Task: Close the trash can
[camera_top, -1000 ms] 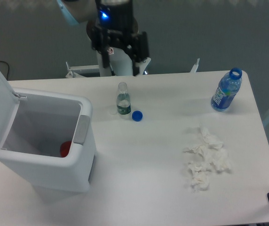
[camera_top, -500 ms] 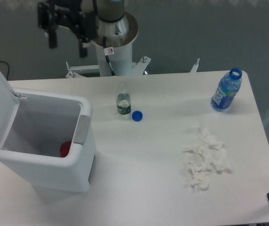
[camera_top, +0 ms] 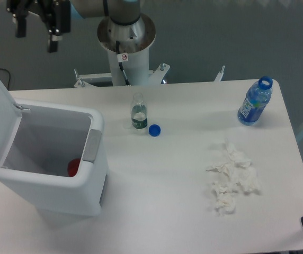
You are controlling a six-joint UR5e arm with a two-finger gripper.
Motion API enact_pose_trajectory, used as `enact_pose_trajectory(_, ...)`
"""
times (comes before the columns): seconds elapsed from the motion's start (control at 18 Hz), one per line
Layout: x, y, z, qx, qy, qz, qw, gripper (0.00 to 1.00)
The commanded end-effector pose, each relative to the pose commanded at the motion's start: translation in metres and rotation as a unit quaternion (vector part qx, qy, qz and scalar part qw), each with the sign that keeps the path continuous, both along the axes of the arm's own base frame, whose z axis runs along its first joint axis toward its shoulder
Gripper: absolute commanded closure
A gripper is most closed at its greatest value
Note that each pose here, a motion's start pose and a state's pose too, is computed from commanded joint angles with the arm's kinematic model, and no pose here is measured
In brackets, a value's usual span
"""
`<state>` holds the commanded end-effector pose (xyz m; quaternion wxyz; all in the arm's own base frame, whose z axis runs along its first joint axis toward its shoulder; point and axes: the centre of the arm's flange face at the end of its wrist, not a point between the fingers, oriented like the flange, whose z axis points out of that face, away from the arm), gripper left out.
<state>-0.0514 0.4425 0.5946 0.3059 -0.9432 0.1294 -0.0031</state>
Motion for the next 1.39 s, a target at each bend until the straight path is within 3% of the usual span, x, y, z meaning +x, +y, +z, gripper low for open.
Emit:
enact_pose_trajectory(0.44,0.046,0.018,0.002,0.022,-0.045,-0.079,0.9956,0.0)
enact_pose_trajectory(0.67,0.063,0.057,-0.008,0.016,-0.049,-0.112,0.9924,0.0)
enact_pose_trajectory(1.17,0.093,0.065,-0.003,0.028,-0.044,-0.144,0.9883,0.0)
enact_pose_trajectory(1.39,0.086,0.088,-0.011,0.037,-0.035,-0.14,0.9888,0.0)
